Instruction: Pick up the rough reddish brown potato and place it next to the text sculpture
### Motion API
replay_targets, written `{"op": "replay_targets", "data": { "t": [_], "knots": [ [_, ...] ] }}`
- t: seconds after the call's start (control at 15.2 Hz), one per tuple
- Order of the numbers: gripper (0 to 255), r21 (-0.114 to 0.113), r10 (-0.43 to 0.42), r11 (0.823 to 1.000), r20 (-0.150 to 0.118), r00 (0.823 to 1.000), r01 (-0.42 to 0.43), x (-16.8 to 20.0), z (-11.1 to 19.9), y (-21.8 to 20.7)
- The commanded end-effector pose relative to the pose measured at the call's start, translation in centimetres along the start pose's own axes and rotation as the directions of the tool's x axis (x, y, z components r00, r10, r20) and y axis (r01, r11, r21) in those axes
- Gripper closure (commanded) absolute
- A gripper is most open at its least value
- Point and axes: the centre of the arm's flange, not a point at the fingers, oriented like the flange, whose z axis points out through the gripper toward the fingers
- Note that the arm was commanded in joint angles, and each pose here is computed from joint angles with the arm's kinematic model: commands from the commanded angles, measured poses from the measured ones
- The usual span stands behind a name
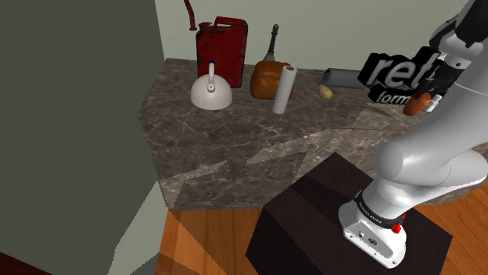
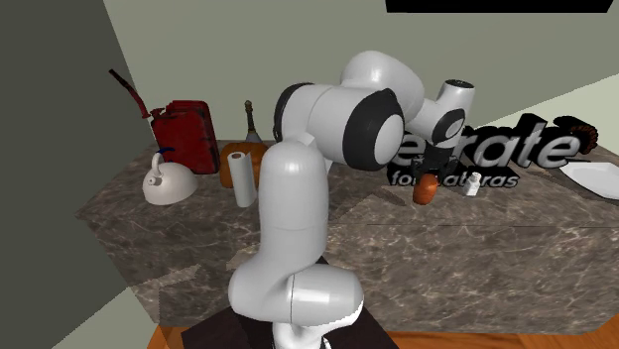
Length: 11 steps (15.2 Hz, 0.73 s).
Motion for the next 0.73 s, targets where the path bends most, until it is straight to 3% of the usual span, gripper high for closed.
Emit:
{"op": "replay_targets", "data": {
  "t": [0.0,0.66],
  "knots": [
    [255,0.000,0.000,1.000,0.000,1.000,0.000,-0.1,1.1,0.0],
    [255,0.000,0.000,1.000,0.000,1.000,0.000,-0.8,6.3,-0.3]
  ]
}}
